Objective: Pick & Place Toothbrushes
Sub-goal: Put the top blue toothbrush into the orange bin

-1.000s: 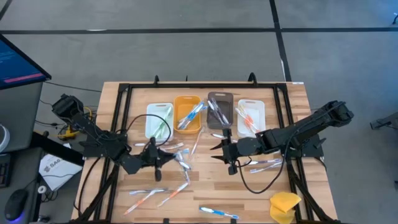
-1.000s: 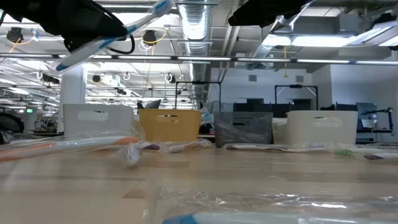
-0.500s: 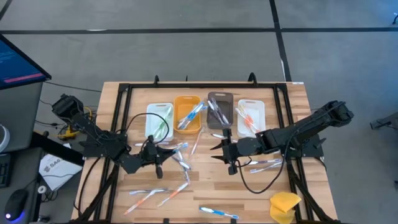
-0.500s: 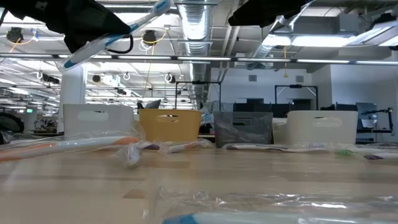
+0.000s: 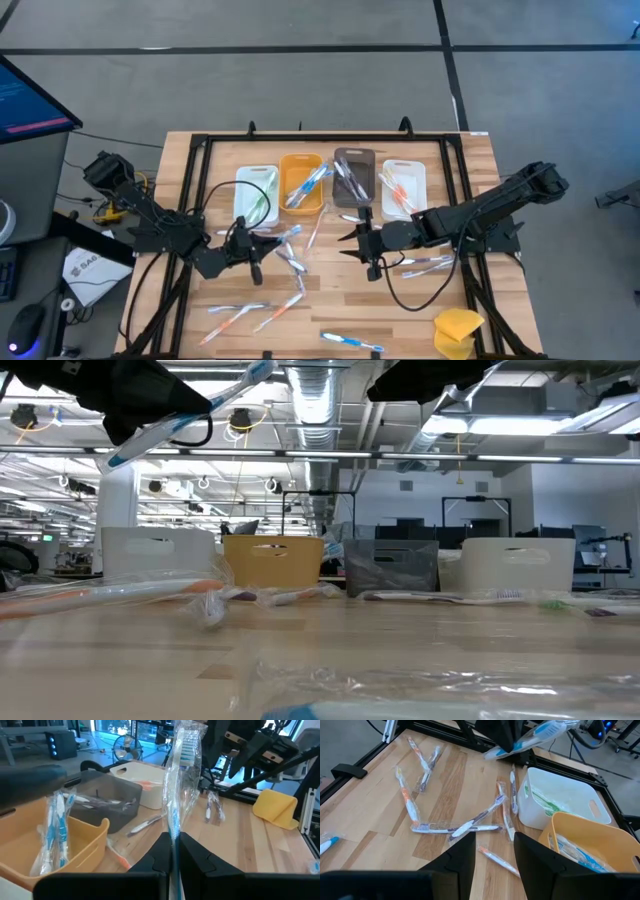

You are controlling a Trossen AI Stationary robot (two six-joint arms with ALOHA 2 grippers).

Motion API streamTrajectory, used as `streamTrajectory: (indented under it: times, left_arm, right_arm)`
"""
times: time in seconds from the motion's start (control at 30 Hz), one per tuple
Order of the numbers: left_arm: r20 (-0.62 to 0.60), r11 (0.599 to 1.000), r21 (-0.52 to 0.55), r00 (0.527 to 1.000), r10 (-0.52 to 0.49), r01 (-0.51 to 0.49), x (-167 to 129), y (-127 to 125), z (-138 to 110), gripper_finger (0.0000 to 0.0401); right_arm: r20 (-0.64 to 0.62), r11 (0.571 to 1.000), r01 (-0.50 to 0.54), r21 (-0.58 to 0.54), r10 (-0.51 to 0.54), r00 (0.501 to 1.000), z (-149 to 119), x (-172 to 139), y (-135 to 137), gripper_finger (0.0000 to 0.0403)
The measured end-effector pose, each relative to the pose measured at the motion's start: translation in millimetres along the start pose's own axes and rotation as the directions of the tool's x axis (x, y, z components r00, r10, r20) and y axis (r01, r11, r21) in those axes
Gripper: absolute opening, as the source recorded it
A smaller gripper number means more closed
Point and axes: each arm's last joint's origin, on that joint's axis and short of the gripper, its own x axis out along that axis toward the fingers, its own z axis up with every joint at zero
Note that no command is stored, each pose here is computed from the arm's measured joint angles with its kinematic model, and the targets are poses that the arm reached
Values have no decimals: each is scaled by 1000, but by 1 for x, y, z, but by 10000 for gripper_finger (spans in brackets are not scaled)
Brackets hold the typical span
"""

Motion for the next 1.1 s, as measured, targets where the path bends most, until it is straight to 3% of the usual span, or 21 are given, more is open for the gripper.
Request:
streamTrajectory:
  times: [0.67, 1.1]
  left_arm:
    - [26, 999, -14, 999, 48, -48, 0, 1, 1, 12]
    - [10, 997, -33, 998, 70, -69, 18, 13, 6, 14]
  right_arm:
    - [0, 1000, 0, 0, 0, 1000, 0, 0, 0, 128]
    - [-1, 1000, 1, 0, -1, 1000, 0, 0, 0, 128]
